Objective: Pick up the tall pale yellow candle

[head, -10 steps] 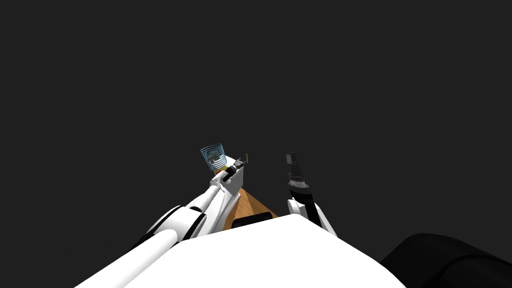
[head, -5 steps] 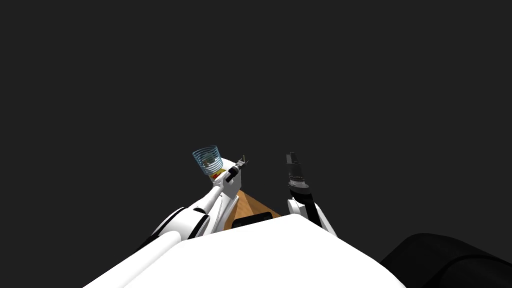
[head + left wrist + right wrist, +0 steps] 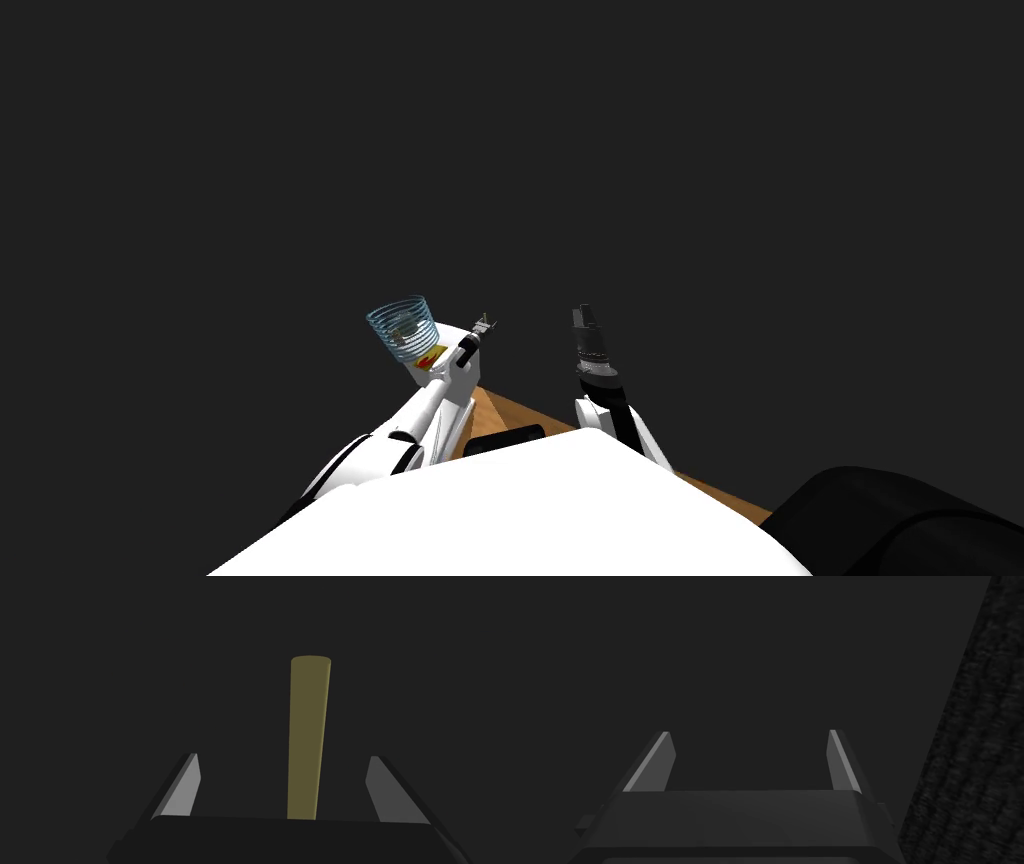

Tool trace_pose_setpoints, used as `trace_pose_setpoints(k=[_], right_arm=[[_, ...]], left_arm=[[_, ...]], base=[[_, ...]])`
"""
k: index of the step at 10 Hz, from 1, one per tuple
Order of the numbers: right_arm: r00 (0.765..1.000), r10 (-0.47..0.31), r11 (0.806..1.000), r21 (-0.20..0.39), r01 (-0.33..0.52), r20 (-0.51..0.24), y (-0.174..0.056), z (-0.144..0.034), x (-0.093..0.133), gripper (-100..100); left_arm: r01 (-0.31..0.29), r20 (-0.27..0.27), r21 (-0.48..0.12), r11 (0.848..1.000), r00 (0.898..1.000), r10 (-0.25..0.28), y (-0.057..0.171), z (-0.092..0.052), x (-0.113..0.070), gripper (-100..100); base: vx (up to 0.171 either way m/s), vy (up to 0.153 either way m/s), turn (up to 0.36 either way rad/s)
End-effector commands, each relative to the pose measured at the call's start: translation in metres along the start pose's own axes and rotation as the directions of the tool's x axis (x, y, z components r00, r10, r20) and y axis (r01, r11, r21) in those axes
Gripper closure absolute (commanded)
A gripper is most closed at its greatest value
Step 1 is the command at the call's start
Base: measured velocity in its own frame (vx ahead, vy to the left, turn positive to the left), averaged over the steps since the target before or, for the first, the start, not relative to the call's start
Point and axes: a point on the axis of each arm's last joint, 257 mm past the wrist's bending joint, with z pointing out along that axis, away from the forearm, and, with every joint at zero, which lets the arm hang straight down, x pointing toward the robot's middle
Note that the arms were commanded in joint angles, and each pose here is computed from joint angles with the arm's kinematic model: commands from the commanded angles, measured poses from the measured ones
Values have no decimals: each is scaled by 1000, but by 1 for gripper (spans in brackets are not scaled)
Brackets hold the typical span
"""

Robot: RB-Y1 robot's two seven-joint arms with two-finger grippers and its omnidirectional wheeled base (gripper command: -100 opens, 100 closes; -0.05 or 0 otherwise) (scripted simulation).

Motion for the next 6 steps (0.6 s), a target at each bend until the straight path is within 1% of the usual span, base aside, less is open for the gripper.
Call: trace_pose_setpoints(k=[1,2,3,4,5,6], right_arm=[[1000,0,1000,0,0,0,0,0,0,0],[1000,0,1000,0,0,0,0,0,0,0],[1000,0,1000,0,0,0,0,0,0,0],[1000,0,1000,0,0,0,0,0,0,0],[1000,0,1000,0,0,0,0,0,0,0],[1000,0,1000,0,0,0,0,0,0,0]], left_arm=[[-1,5,-21,1000,1000,1,2,-1,-4,-100],[2,0,-62,998,1000,-2,6,-5,-1,-100],[1,6,-62,998,1000,-1,6,-4,-4,-100],[4,1,-106,994,1000,-4,12,-9,-3,-100],[3,6,-106,994,1000,-2,12,-9,-5,-100],[5,4,-153,988,1000,-5,19,-15,-5,-100]], base=[[0,79,-135],[0,77,-231],[2,76,-140],[10,88,-267],[-1,89,-126],[-5,112,-254]])
